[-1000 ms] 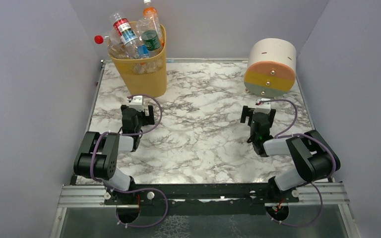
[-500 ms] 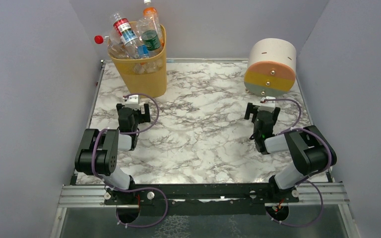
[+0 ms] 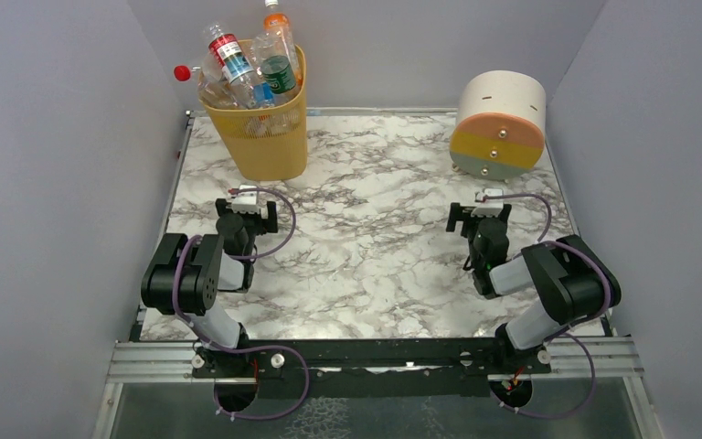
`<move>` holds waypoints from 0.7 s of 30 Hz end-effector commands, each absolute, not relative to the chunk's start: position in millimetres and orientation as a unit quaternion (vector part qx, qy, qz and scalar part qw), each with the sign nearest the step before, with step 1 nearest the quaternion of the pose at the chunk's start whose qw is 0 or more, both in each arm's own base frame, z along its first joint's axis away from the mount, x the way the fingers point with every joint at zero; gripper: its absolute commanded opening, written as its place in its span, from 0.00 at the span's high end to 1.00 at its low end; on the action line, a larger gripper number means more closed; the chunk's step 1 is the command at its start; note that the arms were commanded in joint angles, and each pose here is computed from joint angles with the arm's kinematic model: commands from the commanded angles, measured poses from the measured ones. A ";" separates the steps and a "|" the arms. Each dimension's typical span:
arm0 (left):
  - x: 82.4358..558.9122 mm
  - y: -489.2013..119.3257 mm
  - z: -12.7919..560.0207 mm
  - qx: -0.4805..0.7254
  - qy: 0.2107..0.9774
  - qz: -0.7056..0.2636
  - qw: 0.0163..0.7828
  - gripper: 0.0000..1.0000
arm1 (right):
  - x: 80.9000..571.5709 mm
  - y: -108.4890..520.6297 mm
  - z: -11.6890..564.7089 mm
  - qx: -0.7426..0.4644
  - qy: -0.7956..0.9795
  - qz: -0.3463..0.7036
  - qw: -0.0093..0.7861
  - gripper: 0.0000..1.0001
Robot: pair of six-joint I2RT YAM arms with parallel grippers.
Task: Put the plastic bottles in the bin
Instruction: Reset both arms
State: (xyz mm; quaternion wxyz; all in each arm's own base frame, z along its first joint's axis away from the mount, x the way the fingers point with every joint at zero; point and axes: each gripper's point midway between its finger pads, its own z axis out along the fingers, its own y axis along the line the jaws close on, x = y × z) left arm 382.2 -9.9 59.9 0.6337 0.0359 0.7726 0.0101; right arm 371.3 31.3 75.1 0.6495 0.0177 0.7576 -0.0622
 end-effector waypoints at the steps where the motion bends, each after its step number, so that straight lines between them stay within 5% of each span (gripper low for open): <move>1: 385.7 -12.2 75.1 0.041 0.749 0.005 0.661 0.01 | 366.1 43.2 106.1 -0.008 0.709 -0.028 0.705 0.01; 21: 388.3 -7.1 73.9 0.026 0.753 0.013 0.658 0.01 | 379.2 41.8 87.9 -0.012 0.730 -0.007 0.683 0.01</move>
